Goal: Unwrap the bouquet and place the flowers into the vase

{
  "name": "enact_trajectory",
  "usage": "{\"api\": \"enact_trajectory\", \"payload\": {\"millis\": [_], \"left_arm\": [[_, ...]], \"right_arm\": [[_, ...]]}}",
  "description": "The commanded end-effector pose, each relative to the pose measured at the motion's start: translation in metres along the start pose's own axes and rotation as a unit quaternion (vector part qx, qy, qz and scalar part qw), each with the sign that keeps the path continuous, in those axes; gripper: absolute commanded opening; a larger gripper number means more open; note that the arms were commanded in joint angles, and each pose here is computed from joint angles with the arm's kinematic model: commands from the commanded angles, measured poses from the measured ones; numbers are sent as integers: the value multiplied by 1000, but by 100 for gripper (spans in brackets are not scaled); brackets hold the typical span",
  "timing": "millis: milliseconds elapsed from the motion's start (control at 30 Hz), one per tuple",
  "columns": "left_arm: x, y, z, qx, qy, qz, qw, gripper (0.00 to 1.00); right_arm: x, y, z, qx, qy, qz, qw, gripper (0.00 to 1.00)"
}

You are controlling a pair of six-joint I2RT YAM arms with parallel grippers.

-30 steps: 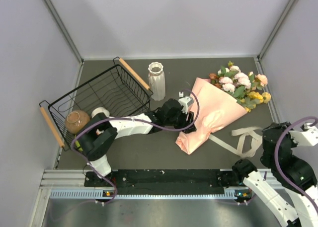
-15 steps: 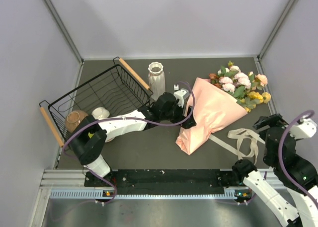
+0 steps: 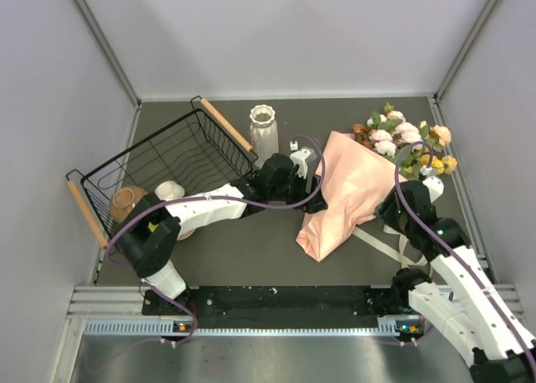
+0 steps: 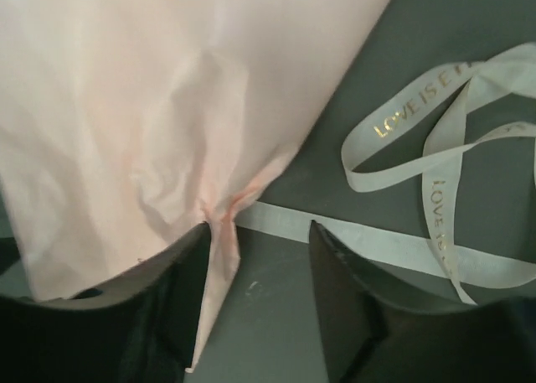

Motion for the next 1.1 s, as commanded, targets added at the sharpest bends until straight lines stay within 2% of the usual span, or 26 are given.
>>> {"api": "enact_trajectory", "payload": {"millis": [0, 33, 200, 333, 400, 467, 633, 800, 1067], "left_arm": [[-5, 3, -6, 5, -24, -12, 1000, 74], [-5, -1, -5, 8, -24, -8, 1000, 73], [-5, -3, -6, 8, -29, -9, 1000, 67], [-7, -4, -8, 10, -38, -6, 999, 58], [-7, -6, -7, 11, -39, -5, 999, 56], [-7, -7, -7, 10, -39, -5, 999, 54], [-7, -8, -7, 10, -39, -4, 999, 52], [-8, -8, -6, 7, -38, -5, 999, 52], [-8, -10, -5, 2, -37, 2, 999, 52]], "right_arm": [[-33, -39, -1, -95, 26, 147, 984, 40], [-36, -45, -4, -104, 20, 165, 981, 31], [-58, -67, -22, -130, -1, 196, 972, 31], [-75, -86, -30, -150, -20, 228, 962, 29], [-83, -88, -36, -151, -32, 215, 964, 18], [-88, -89, -40, -148, -42, 207, 966, 13], [-97, -88, -49, -147, -73, 186, 969, 13], [-107, -77, -74, -184, -137, 122, 966, 14], [-112, -37, -115, -295, -205, 40, 932, 18]]}}
Point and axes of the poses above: each gripper's point midway between its finger pads, its own x axis back along the fingers, its own z axis along the line the jaws close on, y = z × x, the point moved 5 cm from there along x, back along the fingers, and after that the axes turned 14 degrees about -x, right-handed, at the moved point
